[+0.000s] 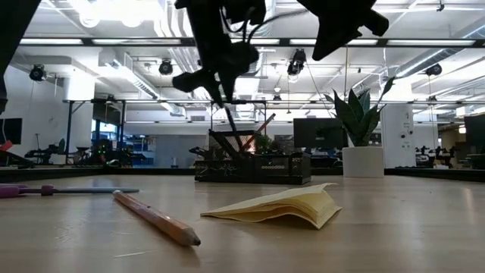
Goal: Pick and place office supplies into organizer
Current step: Put the sticky note into the desk organizer
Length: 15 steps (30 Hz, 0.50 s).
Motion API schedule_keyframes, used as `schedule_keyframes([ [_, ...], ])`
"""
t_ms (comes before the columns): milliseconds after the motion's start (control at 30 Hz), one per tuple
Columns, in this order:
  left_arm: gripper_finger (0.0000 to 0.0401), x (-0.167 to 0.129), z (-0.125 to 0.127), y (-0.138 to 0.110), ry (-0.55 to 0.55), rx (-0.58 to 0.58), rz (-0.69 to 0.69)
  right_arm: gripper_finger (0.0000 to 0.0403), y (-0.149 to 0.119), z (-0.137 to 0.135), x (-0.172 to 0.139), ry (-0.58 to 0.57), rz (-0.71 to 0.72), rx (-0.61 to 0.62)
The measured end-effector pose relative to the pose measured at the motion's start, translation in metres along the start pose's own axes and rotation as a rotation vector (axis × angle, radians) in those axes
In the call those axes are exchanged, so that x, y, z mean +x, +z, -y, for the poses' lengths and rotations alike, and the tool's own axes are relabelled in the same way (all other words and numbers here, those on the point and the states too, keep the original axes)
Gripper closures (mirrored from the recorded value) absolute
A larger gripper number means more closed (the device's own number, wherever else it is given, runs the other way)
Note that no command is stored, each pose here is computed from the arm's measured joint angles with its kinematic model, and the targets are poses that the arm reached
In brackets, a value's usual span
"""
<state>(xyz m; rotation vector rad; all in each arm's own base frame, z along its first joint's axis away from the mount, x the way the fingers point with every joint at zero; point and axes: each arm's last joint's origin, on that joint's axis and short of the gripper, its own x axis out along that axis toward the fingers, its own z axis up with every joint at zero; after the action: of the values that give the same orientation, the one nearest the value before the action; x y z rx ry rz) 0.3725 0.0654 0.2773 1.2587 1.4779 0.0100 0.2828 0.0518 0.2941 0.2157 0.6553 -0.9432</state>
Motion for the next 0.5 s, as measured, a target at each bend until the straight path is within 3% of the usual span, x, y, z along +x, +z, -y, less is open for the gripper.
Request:
schedule_keyframes([
  [200, 0.029, -0.003, -0.005, 0.0, 0.067, -0.076, -0.031, 0.0394, -0.002, -0.001, -0.002, 0.007, -0.001, -0.043],
  [333, 0.0284, -0.016, 0.001, -0.01, 0.076, -0.332, -0.096, 0.0394, -0.007, -0.003, -0.006, 0.033, -0.027, -0.142],
  [400, 0.0284, -0.031, 0.009, -0.016, -0.005, -0.506, -0.039, 0.0394, -0.012, -0.005, -0.007, 0.078, -0.079, -0.228],
  [500, 0.0283, -0.054, 0.024, -0.017, -0.291, -0.807, 0.155, 0.0394, -0.024, -0.009, -0.004, 0.185, -0.183, -0.367],
])
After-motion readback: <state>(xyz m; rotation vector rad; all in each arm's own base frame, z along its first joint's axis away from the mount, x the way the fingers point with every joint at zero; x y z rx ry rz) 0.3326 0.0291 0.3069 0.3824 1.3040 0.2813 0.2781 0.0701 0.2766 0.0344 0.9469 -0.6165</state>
